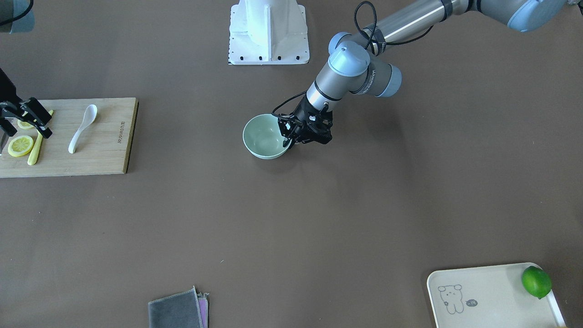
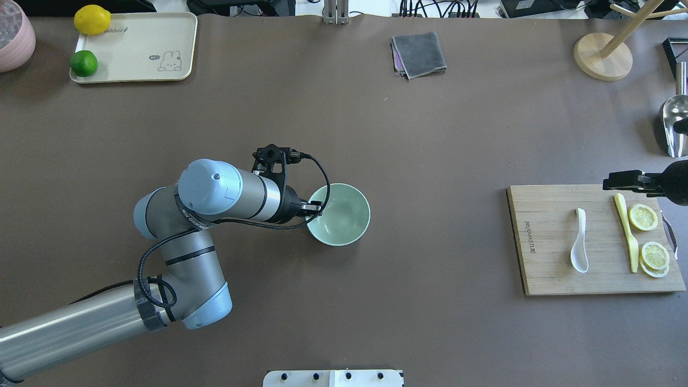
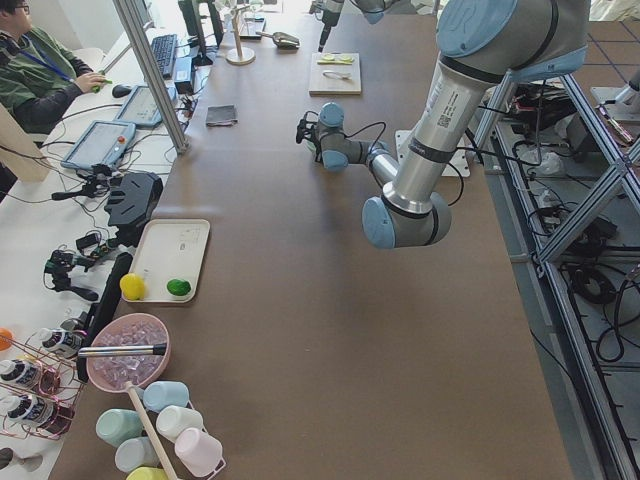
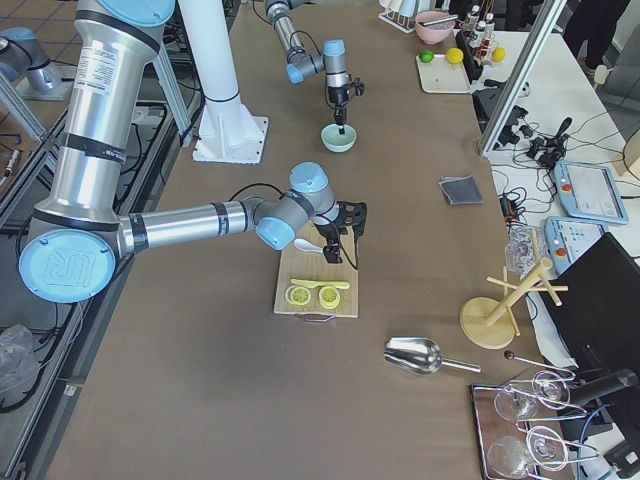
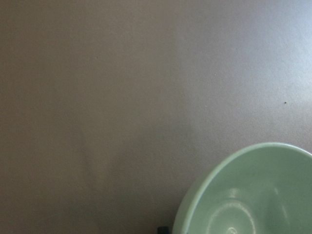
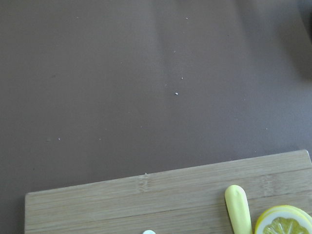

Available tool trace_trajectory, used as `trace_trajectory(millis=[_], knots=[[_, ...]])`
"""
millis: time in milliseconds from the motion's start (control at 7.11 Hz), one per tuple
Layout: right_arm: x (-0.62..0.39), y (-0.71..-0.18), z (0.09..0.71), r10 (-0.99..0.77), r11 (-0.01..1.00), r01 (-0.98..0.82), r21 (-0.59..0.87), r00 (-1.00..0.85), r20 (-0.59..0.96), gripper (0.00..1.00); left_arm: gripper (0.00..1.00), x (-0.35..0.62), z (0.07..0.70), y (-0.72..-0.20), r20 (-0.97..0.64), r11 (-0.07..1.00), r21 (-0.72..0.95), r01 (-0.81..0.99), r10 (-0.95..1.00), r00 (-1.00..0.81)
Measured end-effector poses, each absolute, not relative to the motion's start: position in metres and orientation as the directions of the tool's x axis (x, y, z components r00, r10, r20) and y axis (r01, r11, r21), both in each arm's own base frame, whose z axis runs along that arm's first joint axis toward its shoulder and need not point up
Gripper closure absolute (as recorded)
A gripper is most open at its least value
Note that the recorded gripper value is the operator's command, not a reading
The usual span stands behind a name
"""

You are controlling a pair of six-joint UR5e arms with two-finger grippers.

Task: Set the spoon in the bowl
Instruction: 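Withdraw the left arm from the bowl while the right gripper moves over the spoon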

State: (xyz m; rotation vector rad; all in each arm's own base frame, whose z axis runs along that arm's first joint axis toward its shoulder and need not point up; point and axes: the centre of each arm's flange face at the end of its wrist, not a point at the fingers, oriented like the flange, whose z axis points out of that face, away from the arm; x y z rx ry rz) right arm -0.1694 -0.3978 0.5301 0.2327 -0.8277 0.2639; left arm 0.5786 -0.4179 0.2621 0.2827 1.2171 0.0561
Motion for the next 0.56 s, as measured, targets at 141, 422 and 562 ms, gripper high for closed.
trace_trajectory(millis=[141,422,562], knots=[[-0.170,-0.398,0.529,0.138,0.942,-0.320,0.102,0.646,0.751,0.00,0.02,0.568,0.251,-0.421,-0.921,0.960,0.250,0.122,0.198,0.335],[-0.170,-0.398,0.527,0.139,0.941,-0.322,0.101,0.643,0.753,0.01,0.02,0.494,0.228,-0.461,-0.927,0.970,0.211,0.122,0.159,0.340],[-0.172,-0.397,0.524,0.147,0.940,-0.327,0.093,0.637,0.757,0.02,0.02,0.426,0.241,-0.491,-0.922,0.977,0.187,0.101,0.138,0.362]])
